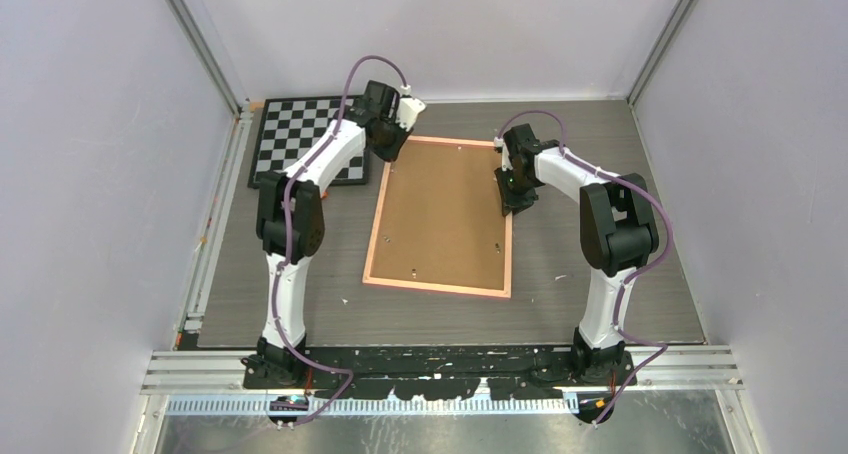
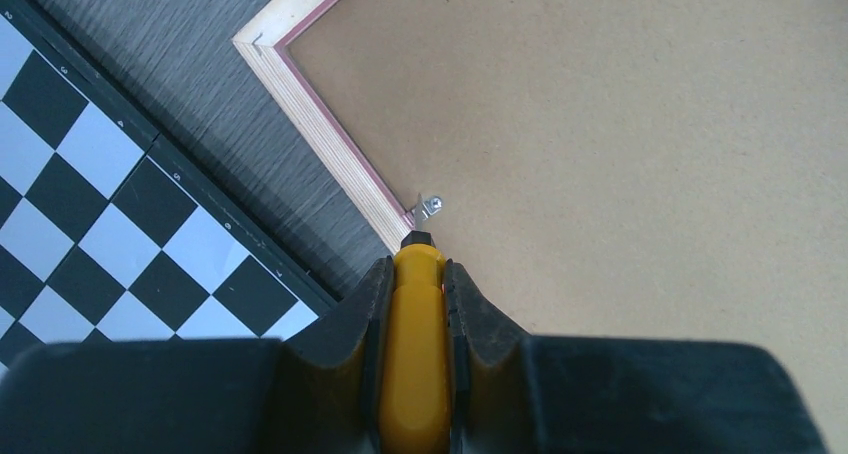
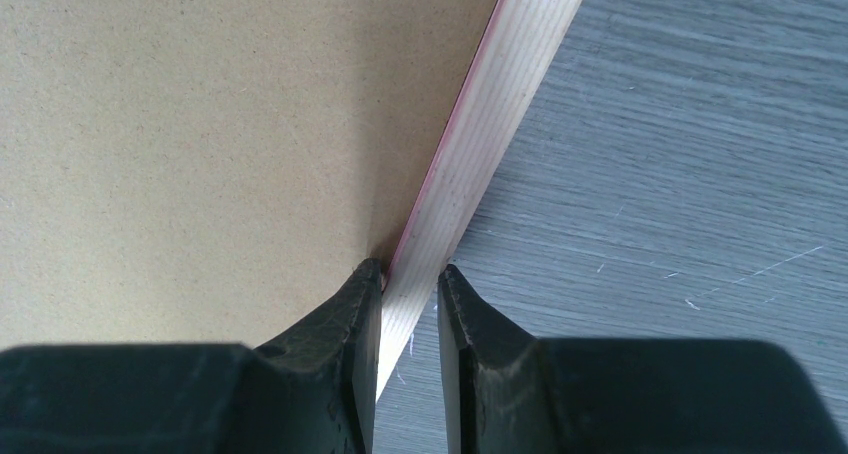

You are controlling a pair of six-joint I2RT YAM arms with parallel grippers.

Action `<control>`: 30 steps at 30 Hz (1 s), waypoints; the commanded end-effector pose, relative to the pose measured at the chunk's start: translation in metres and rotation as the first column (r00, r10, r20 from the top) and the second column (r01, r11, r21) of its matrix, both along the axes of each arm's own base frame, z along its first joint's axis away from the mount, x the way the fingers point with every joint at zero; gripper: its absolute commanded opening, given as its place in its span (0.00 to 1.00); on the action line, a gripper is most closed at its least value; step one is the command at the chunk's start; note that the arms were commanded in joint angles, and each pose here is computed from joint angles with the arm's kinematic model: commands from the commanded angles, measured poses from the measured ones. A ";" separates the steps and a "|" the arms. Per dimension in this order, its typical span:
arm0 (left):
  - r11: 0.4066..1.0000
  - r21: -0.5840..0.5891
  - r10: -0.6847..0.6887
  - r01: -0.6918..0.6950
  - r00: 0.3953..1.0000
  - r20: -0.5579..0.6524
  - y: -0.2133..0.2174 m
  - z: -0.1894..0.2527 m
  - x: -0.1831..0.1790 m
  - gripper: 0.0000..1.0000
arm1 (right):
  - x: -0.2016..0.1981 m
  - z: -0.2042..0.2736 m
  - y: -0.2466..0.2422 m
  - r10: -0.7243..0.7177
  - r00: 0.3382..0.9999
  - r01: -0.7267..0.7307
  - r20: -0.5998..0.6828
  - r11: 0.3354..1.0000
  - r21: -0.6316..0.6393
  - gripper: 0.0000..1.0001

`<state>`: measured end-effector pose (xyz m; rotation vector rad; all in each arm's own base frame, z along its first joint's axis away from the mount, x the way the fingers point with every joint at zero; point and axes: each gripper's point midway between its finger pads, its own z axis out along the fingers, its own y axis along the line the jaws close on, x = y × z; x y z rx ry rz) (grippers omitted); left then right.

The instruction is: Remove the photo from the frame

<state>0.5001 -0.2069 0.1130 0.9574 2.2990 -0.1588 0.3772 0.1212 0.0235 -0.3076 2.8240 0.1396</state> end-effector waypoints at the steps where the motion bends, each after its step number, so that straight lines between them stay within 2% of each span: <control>1: 1.000 0.013 0.011 -0.012 0.998 0.067 -0.001 0.009 0.020 0.00 | -0.015 -0.046 -0.001 0.055 0.995 -0.058 -0.088 0.998 -0.030 0.01; 13: 0.996 0.082 -0.030 0.027 0.999 0.043 0.010 -0.012 0.008 0.00 | -0.014 -0.047 -0.002 0.053 0.995 -0.056 -0.086 0.998 -0.035 0.01; 22: 0.995 0.028 -0.091 0.091 0.996 -0.016 0.001 -0.010 -0.020 0.00 | -0.014 -0.046 -0.002 0.052 0.995 -0.055 -0.085 0.998 -0.037 0.01; 30: 0.991 0.035 -0.124 0.126 0.991 -0.054 -0.004 -0.012 -0.034 0.00 | -0.014 -0.047 -0.003 0.051 0.995 -0.054 -0.085 0.998 -0.040 0.01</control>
